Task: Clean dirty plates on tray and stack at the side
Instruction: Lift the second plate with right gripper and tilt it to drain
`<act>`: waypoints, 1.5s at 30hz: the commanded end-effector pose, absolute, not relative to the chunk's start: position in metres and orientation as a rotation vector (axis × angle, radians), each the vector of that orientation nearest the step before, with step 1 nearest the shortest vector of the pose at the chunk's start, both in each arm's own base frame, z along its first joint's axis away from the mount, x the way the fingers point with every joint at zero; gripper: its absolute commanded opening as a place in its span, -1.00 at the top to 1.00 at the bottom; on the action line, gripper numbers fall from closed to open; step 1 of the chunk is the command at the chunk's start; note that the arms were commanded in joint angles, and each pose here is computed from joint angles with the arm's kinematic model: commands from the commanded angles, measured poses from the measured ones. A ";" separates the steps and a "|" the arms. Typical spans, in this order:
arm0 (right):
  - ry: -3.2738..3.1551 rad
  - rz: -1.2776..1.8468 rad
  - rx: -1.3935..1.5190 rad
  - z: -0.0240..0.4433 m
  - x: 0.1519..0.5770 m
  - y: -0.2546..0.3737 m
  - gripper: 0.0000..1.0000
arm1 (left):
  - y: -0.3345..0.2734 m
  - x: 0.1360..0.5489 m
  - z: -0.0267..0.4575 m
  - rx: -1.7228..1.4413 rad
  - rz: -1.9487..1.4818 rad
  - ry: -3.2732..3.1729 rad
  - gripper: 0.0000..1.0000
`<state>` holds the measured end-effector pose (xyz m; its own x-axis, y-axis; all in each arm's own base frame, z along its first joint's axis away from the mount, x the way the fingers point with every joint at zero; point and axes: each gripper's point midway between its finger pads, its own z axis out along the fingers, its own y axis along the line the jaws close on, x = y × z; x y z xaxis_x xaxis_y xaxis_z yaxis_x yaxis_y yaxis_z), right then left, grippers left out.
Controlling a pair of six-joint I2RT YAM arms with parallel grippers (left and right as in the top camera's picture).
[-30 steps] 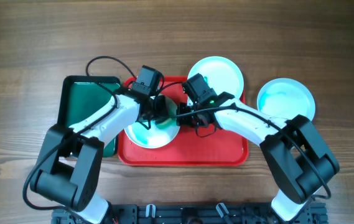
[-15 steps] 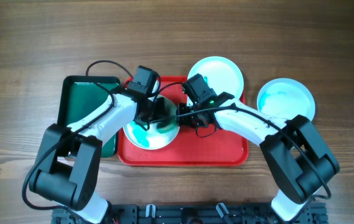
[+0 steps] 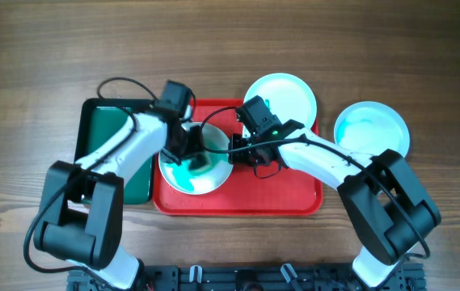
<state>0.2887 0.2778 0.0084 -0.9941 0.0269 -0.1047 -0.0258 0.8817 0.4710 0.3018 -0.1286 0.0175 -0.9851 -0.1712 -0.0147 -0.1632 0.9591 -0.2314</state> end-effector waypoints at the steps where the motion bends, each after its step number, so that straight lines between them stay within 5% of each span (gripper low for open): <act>1: 2.926 0.745 0.000 0.009 0.295 0.280 0.91 | -0.082 0.357 0.058 -0.431 -0.190 2.934 0.92; 5: 2.915 0.750 0.025 0.003 0.296 0.286 0.50 | -0.072 0.376 0.082 -0.471 -0.205 2.876 0.92; 7: 2.932 0.748 0.034 -0.005 0.294 0.288 0.51 | -0.072 0.375 0.081 -0.472 -0.203 2.881 0.92; 9: 2.943 0.766 0.041 -0.007 0.292 0.290 0.91 | -0.072 0.377 0.082 -0.471 -0.205 2.876 0.92; 14: 2.963 0.726 0.037 0.021 0.288 0.272 0.91 | -0.072 0.376 0.081 -0.472 -0.203 2.877 0.92; 25: 2.527 -0.161 0.081 0.142 0.295 0.140 0.91 | -0.072 0.376 0.081 -0.471 -0.204 2.877 0.92; 38: 1.772 -0.759 -0.338 0.257 0.273 0.184 0.91 | -0.072 0.376 0.081 -0.472 -0.204 2.876 0.92; 45: 1.724 -0.789 -0.345 0.270 0.274 0.191 0.91 | -0.072 0.376 0.081 -0.471 -0.204 2.877 0.92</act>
<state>0.2762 0.1968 0.2533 -0.3240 -0.5901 -0.7395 0.1194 0.7499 -0.6507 0.3736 -0.0734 0.0781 -0.9305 -0.3193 -0.1795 -0.2896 0.9413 -0.1734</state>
